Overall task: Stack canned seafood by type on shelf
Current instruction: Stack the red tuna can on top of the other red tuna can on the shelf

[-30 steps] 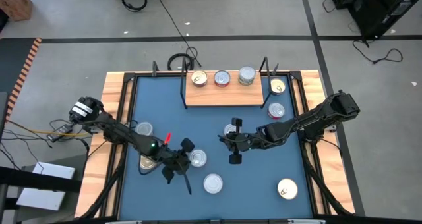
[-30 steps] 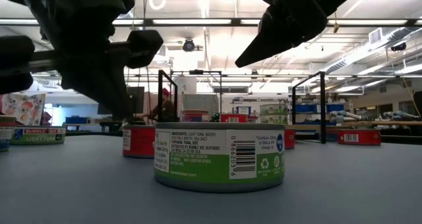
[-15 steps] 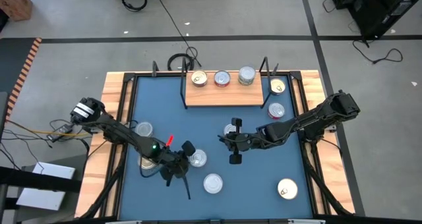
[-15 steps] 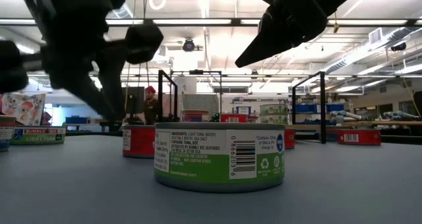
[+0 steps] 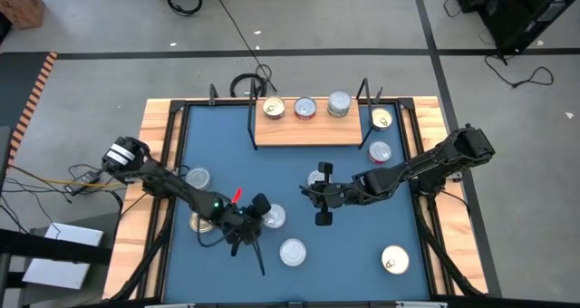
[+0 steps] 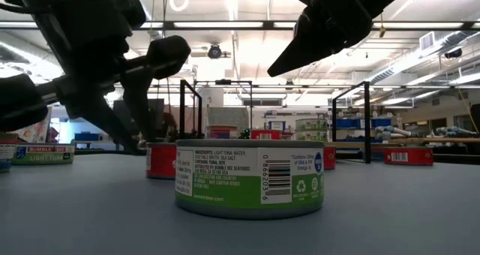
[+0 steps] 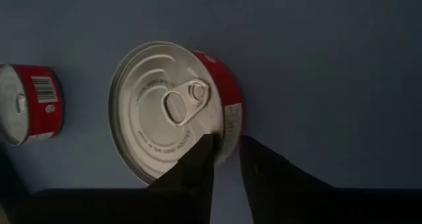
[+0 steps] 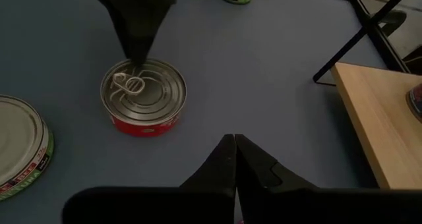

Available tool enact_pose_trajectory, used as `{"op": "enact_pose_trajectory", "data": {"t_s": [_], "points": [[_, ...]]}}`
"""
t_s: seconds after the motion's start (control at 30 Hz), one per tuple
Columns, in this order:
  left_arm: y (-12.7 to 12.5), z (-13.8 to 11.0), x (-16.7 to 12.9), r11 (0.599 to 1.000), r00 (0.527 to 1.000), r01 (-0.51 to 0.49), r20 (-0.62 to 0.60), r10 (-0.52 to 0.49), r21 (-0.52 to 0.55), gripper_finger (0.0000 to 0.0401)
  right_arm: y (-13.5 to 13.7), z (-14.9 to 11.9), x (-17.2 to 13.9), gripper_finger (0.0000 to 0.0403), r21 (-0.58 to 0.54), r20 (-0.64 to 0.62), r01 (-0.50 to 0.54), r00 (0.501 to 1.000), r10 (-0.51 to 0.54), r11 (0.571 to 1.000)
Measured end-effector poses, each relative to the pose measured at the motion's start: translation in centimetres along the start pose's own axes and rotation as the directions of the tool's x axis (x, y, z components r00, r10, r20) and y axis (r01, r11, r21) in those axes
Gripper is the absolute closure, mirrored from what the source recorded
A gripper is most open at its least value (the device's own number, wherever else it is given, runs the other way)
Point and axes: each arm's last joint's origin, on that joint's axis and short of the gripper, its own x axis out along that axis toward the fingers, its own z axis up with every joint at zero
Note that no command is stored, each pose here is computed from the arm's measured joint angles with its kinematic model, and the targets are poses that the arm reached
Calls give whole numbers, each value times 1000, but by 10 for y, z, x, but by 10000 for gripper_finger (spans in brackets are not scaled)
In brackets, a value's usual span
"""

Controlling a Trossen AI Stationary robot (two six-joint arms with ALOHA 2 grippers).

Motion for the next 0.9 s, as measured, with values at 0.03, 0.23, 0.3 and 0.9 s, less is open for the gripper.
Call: {"op": "enact_pose_trajectory", "data": {"t_s": [0.03,0.23,0.3,0.9], "points": [[0,0,1,1000,1000,-9,-7,9,1,333,0,0,0,392,0,0,0,1000,0,1000],[-1,2,10,999,999,-32,-20,32,-1,389,0,0,0,392,0,1,0,1000,0,1000],[-2,2,11,999,999,-37,-18,37,-1,395,0,0,0,392,0,1,0,1000,0,1000],[40,13,-22,899,960,227,240,-142,-374,400,1,0,0,392,-9,1,-3,1000,3,1000]]}}
